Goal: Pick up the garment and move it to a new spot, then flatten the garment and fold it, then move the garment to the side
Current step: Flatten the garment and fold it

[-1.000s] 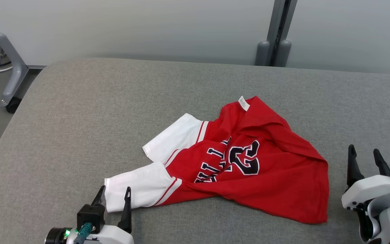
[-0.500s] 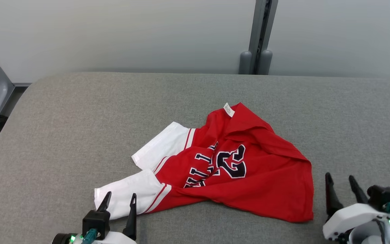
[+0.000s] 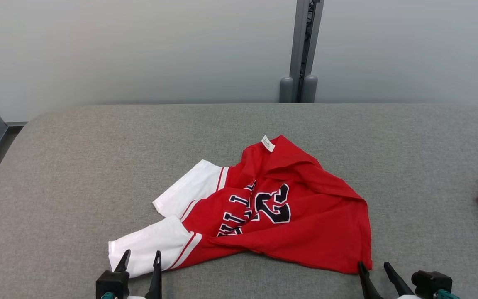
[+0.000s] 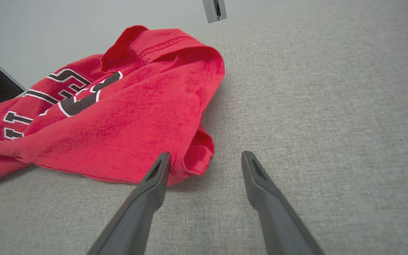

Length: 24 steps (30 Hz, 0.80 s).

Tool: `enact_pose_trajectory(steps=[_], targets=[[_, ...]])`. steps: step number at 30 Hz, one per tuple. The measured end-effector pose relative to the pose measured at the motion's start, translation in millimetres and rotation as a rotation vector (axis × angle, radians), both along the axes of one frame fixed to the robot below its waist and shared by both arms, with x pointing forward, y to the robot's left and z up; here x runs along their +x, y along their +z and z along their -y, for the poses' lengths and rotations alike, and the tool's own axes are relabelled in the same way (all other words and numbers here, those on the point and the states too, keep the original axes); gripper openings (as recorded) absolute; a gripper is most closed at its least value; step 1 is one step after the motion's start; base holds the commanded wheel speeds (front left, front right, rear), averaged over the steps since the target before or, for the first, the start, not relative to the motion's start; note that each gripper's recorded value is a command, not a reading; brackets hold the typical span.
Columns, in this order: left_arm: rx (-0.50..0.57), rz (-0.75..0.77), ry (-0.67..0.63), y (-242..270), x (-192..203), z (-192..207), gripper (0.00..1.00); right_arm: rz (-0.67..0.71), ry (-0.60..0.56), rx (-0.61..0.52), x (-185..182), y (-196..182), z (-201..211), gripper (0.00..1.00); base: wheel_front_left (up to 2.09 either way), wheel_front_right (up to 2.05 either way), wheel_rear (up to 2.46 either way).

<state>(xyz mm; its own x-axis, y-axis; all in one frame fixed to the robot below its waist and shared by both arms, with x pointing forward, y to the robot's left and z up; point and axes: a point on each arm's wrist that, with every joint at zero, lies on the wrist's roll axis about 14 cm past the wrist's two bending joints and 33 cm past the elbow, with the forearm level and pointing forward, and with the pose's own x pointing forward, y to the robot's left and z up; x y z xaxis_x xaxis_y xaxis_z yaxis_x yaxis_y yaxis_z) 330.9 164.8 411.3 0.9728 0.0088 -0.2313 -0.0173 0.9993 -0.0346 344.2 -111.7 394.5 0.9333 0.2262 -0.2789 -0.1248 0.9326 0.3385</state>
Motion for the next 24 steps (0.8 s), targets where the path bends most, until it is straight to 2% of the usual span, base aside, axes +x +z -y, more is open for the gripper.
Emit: enact_pose_trajectory(steps=[8, 9, 10, 11, 16, 24], targets=[[-0.009, -0.017, 0.002, -5.1, -2.5, 0.5, 1.0, -0.049, 0.014, 0.016, 0.2, -11.6, -6.8, 1.0, 0.0, 0.0, 0.0], [-0.009, -0.019, 0.003, -5.7, -2.7, 0.0, 1.0, -0.056, 0.014, 0.019, 1.2, -13.2, -7.5, 0.82, 0.0, 0.0, 0.0], [-0.01, -0.021, 0.006, -6.1, -2.8, -0.6, 1.0, -0.06, 0.014, 0.023, 2.9, -13.9, -8.2, 0.47, 0.0, 0.0, 0.0], [-0.01, -0.022, 0.008, -6.5, -2.8, -1.5, 1.0, -0.061, 0.014, 0.024, 5.0, -14.0, -8.6, 0.0, 0.0, 0.0, 0.0], [-0.01, -0.031, 0.023, -8.9, -3.3, -5.9, 1.0, -0.038, -0.011, 0.036, 20.5, -7.1, -4.6, 0.0, 0.0, 0.0, 0.0], [-0.014, -0.023, 0.023, -6.6, -2.7, -5.5, 1.0, 0.054, -0.141, -0.026, 43.1, 17.1, 44.4, 0.0, 0.0, 0.0, 0.0]])
